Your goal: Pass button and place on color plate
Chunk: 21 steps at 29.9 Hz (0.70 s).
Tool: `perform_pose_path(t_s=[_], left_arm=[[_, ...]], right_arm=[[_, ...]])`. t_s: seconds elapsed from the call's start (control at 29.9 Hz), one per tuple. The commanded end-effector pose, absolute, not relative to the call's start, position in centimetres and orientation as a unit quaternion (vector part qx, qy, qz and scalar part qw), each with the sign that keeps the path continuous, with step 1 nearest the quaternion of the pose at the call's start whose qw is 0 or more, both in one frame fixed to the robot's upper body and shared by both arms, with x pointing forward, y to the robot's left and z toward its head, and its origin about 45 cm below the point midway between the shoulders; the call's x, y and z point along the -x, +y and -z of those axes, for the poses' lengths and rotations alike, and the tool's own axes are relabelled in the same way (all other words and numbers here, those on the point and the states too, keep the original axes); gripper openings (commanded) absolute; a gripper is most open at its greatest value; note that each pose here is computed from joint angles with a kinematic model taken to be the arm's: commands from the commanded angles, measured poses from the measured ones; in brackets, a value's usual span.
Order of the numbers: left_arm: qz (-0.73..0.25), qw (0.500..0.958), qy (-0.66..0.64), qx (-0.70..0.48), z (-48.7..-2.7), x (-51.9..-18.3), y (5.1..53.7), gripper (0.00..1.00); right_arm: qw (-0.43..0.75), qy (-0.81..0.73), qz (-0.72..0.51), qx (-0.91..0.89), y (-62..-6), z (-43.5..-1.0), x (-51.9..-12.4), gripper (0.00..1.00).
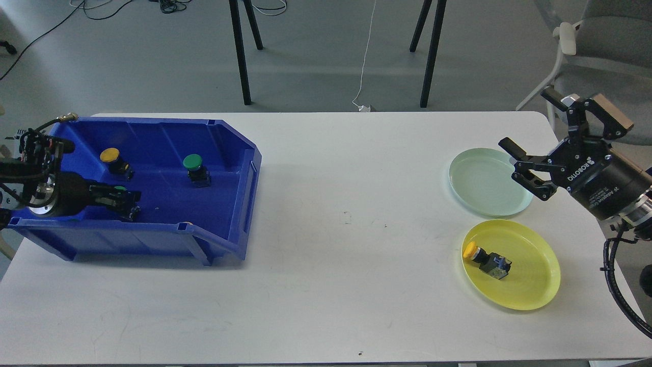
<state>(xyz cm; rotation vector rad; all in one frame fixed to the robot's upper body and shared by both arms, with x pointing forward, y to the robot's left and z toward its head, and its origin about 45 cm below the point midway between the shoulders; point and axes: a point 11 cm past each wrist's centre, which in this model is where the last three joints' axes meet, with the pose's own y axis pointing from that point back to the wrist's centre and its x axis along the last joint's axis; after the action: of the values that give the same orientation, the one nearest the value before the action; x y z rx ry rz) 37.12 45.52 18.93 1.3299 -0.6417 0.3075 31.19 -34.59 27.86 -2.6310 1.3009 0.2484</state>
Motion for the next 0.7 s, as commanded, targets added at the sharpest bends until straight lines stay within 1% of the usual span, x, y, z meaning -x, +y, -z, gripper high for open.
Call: perform_pose_path(t_s=[0.0,0.13,0.2,0.3,0.4,0.5,0.57,0.67], left_arm=[[-0.171,0.736,-0.296,-0.584,-21.6,-38.4,45.3,0.04],[-0.223,0.757,-0.306,-0.533,-27.5,-40.4,44.2,0.04],[-0.270,0.778,-0.316,-0.470,-31.0,-41.6,42.8,0.04],[-0.326,0.815,-0.305,-0.369,-34.0,-42.5,40.6,0.04],[-0.356,0.852,-0.288,-0.256,-36.2,-43.3,37.3,0.04],[-0.362,0.889,-0.239,-0.146,-36.4,-43.5,33.5,0.04],[-0.366,0.910,-0.177,-0.082,-34.5,-43.5,31.2,0.04],[-0.357,0.924,-0.129,-0.041,-32.0,-43.5,28.3,0.05]], right_arm=[[0.100,0.438,-0.085,0.889,-34.4,-27.8,-31.2,0.99],[0.116,0.435,-0.089,0.889,-33.6,-27.7,-31.5,0.99],[0.124,0.433,-0.087,0.888,-33.3,-27.7,-31.8,0.99],[0.133,0.427,-0.086,0.890,-32.5,-27.5,-32.6,0.99],[0.157,0.405,-0.094,0.896,-29.9,-27.2,-33.5,0.99],[0.163,0.387,-0.090,0.903,-27.9,-27.4,-34.4,0.99],[0.158,0.377,-0.086,0.909,-26.3,-27.2,-35.3,0.99],[0.137,0.359,-0.081,0.920,-23.7,-26.4,-36.5,0.99]])
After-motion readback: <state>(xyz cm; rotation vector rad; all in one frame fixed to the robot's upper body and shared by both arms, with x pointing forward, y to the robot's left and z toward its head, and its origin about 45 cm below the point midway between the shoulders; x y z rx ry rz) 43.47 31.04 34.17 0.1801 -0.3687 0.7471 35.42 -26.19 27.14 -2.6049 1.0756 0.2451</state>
